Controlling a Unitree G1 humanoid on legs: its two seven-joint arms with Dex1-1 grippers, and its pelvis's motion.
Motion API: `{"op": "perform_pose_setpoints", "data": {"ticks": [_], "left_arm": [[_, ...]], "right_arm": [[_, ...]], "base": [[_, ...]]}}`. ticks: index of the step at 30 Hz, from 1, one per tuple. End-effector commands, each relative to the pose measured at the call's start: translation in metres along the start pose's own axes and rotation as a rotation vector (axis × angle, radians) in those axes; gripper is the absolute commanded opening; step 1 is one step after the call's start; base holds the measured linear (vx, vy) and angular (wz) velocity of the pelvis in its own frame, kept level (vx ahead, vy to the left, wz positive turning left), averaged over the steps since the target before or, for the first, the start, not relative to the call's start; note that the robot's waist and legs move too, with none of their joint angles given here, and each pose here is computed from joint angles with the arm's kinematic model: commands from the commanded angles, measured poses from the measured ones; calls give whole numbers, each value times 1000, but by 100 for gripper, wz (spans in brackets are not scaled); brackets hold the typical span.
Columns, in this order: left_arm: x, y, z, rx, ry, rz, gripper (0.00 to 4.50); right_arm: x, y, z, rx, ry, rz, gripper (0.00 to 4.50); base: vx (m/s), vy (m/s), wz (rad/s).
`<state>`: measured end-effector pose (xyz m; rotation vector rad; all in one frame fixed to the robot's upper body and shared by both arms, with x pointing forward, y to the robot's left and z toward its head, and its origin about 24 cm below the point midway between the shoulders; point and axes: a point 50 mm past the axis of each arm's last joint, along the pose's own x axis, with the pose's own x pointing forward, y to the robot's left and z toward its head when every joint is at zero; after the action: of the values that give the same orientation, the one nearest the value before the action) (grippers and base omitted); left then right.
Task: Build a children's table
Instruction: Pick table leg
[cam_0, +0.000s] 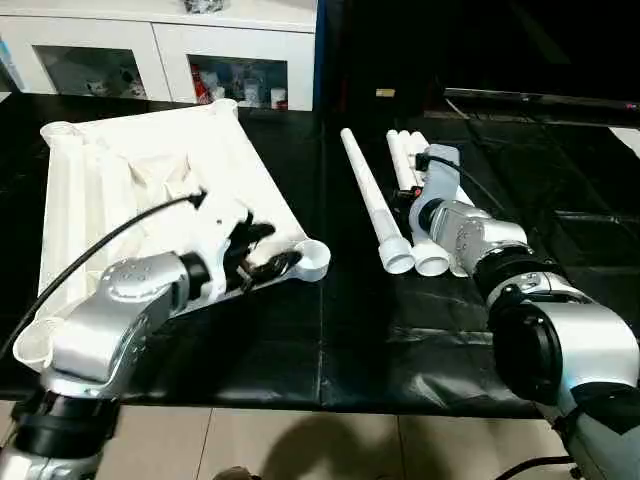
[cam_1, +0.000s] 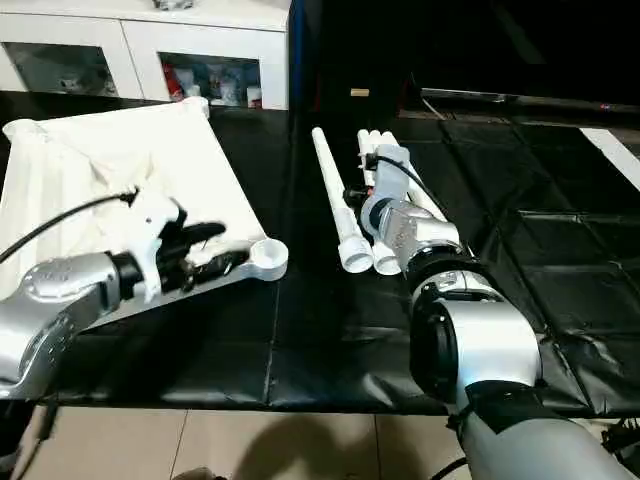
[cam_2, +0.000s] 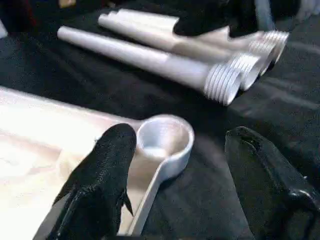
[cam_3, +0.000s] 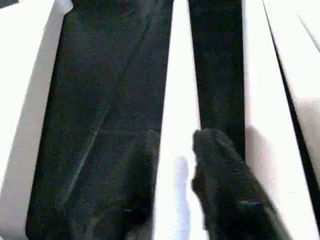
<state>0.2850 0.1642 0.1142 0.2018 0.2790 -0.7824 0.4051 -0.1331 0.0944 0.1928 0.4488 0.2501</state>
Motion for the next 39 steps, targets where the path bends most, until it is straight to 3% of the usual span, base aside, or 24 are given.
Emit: {"op": "perform_pose_setpoints", "data": {"ticks": [1, 8, 12, 14, 21, 39], "left_arm": [[-1, 0, 0, 24, 6, 3, 326], [-28, -2, -9, 47, 59, 17, 326], [-40, -3, -10, 35, 72, 31, 326], [-50, -5, -12, 30, 95, 35, 326], [-70, -9, -11, 33, 132, 39, 326], [-83, -19, -10, 12, 174, 26, 326]], "right_arm": [[0, -1, 5, -30, -16, -20, 167], [3, 6, 3, -105, -5, -80, 225], [4, 10, 4, -63, -23, -73, 261], [4, 11, 2, -109, -15, -87, 270], [6, 12, -8, -109, 31, -115, 341], [6, 13, -25, -115, 136, -132, 347]], "base": [[0, 0, 0], [0, 0, 0], [0, 0, 0], [0, 0, 0], [0, 0, 0], [0, 0, 0]]}}
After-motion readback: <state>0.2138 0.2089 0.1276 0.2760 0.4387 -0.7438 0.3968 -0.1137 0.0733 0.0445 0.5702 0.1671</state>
